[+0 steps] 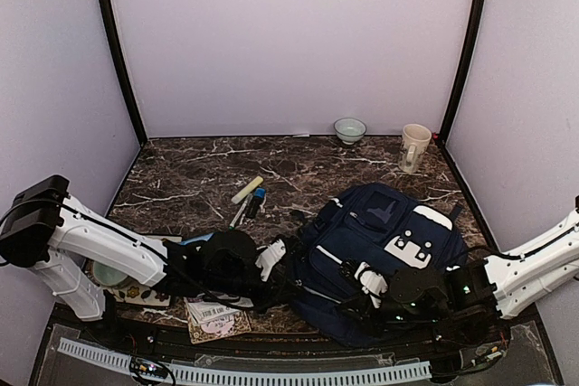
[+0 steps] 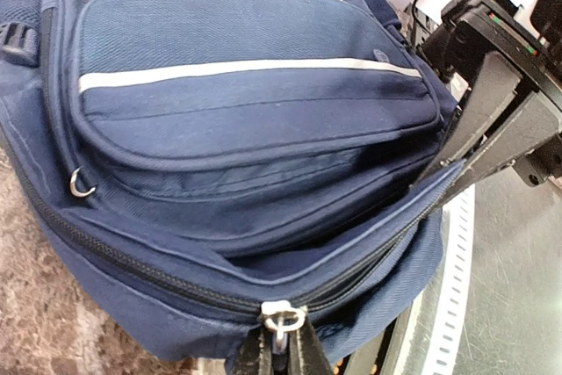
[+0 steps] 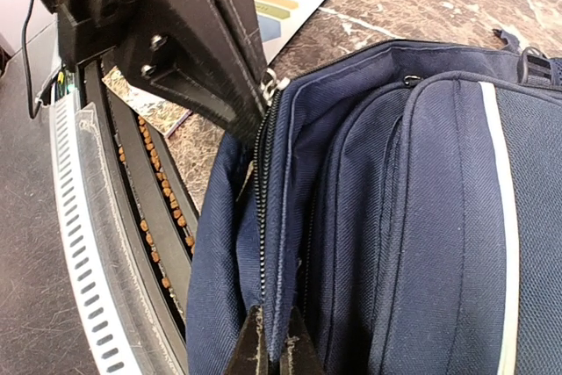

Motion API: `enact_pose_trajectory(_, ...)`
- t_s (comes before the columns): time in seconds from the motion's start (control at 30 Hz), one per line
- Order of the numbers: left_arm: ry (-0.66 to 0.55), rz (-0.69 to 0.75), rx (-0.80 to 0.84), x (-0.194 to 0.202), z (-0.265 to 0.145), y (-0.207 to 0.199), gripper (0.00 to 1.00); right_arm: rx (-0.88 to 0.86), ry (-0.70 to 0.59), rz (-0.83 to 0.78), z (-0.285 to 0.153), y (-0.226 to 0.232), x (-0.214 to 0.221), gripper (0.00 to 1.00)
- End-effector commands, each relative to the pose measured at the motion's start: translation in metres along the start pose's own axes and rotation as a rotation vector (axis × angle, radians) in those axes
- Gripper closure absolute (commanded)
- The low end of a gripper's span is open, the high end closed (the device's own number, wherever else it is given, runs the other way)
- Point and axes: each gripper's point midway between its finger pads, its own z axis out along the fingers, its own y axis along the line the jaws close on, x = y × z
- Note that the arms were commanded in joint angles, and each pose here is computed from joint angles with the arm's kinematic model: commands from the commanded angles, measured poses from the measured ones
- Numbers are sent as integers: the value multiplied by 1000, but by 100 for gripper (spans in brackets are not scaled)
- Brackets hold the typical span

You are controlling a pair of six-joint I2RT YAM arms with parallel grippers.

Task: Pack the student bag
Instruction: Unzip the largest pocket of the student bag.

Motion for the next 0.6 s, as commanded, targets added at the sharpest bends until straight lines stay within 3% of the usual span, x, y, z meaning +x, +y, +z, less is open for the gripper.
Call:
enact_pose_trajectory(0.0, 26, -51, -171, 16, -1, 53, 100, 9, 13, 2, -5, -5, 8, 100)
enact_pose_trajectory(0.27, 56, -167, -250, 31, 10, 86, 100, 74, 12, 35, -2, -17, 11, 100)
enact_pose_trajectory(0.57, 8, -300, -399, 39, -19, 113, 100, 271, 28, 111, 8, -55, 12, 100)
